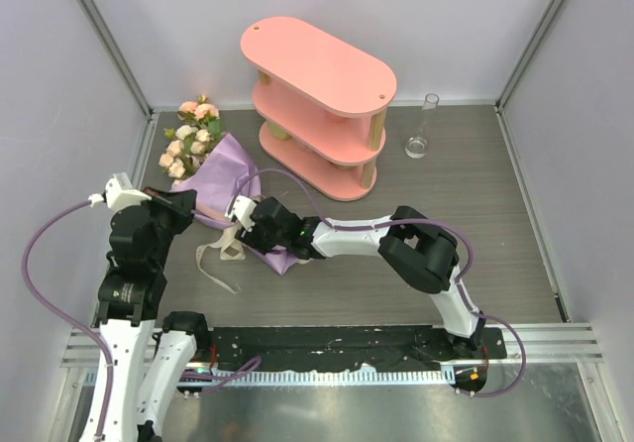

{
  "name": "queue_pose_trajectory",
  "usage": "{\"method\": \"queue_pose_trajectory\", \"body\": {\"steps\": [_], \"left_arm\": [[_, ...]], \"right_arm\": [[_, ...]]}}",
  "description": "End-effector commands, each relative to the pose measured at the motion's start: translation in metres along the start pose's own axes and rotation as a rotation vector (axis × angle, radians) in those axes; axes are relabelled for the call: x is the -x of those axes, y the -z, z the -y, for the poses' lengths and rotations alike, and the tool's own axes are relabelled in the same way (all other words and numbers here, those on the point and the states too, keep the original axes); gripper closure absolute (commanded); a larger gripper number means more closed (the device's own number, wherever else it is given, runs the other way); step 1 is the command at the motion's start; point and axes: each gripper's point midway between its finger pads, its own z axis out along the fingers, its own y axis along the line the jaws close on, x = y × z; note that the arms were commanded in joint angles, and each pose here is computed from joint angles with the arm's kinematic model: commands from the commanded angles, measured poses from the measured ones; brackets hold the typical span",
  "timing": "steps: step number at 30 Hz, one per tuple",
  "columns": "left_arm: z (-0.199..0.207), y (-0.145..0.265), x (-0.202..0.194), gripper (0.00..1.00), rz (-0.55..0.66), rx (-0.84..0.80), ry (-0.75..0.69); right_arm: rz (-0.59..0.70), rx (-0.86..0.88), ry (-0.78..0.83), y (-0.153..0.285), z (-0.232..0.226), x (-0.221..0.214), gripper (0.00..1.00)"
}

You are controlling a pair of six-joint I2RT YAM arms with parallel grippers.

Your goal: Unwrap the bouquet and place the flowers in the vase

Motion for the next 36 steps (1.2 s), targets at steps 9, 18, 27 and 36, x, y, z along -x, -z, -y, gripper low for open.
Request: {"method": "queue_pose_trajectory", "body": {"steps": [9, 18, 27, 36], "left_arm": [[-0.086, -0.015, -0.081, 0.37, -0.231, 0.417, 0.241], [-0.131, -0.022, -0.118, 0.31, -0.121, 0.536, 0.641], [-0.165, -0.04, -0.12, 0.36, 0.06, 0.582, 0.856], [-0.178, -0.062, -0.131, 0.42, 0.071, 0.587, 0.89]], "right_arm": [[0.065, 0.02, -0.048, 0.005, 0.009, 0.023, 0.4], [0.073, 0.021, -0.044, 0.008, 0.009, 0.026, 0.4], [0.079, 0.027, -0.04, 0.01, 0.008, 0.026, 0.41], [0.079, 0.026, -0.038, 0.01, 0.009, 0.026, 0.4]]}}
